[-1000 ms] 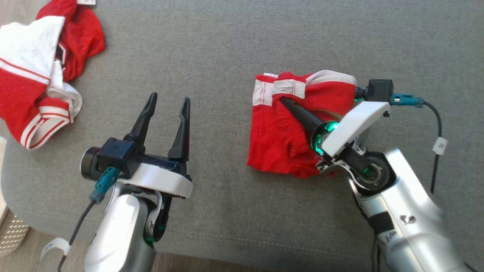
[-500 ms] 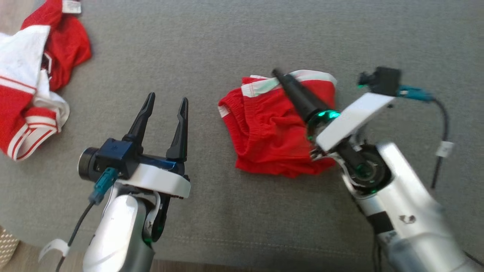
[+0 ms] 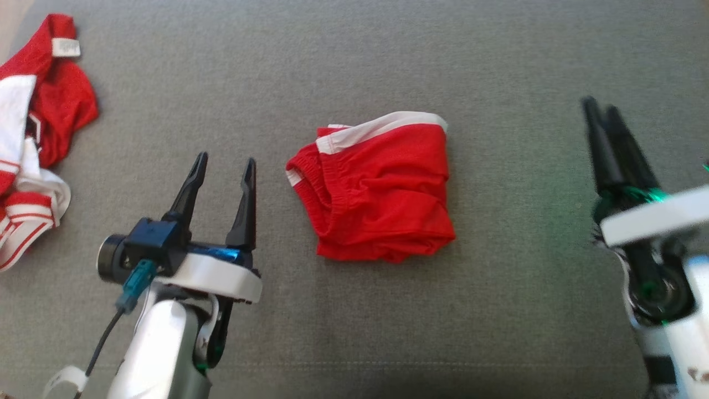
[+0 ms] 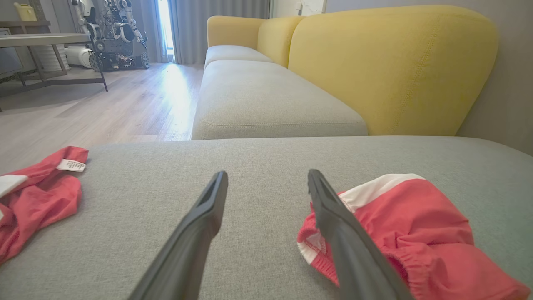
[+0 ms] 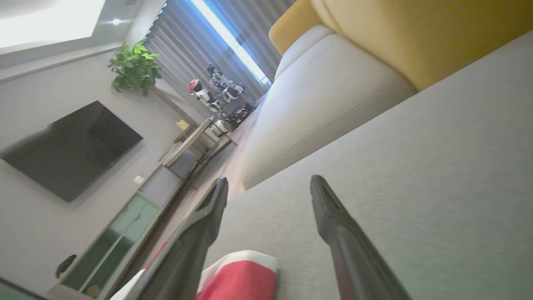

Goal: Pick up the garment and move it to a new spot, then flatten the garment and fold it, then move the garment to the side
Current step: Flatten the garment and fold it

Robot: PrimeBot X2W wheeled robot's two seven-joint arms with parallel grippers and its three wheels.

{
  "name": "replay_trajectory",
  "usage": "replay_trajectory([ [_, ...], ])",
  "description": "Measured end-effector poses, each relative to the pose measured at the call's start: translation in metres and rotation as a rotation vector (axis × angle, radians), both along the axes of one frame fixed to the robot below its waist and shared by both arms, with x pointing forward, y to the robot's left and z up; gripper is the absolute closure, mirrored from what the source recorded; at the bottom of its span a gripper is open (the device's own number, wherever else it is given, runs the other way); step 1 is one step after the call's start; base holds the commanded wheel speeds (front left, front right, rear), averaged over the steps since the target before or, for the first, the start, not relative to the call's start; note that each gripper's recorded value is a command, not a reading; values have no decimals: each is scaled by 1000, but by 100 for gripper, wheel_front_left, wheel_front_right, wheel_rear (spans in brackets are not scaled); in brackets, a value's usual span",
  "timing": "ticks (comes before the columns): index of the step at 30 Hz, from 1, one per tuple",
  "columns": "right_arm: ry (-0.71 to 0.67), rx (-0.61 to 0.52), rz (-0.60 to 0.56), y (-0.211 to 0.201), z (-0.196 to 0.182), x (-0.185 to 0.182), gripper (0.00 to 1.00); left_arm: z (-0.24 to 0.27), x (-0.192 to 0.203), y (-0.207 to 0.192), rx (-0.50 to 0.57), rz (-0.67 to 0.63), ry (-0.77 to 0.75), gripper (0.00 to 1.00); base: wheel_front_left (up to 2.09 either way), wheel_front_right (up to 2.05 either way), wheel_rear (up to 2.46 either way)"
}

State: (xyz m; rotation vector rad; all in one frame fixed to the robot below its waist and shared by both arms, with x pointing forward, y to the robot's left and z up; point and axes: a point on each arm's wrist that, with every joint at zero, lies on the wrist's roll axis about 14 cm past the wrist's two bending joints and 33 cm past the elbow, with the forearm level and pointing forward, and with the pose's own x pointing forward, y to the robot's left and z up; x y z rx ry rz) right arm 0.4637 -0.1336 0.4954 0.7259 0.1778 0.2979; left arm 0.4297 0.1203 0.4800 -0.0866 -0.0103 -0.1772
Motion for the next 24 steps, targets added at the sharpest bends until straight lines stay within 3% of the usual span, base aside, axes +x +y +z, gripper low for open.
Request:
replay_trajectory([
  [8, -53, -169, -174, -55, 1, -29, 0, 4, -5, 2, 8, 9, -10, 0, 0, 0, 0],
  [15, -107, -247, -189, -53, 13, -38, 0, 8, -13, 8, 6, 21, -13, 0, 0, 0, 0],
  [24, -243, -488, -174, -44, 38, -41, 0, 17, -23, 19, 7, 57, -32, 0, 0, 0, 0],
])
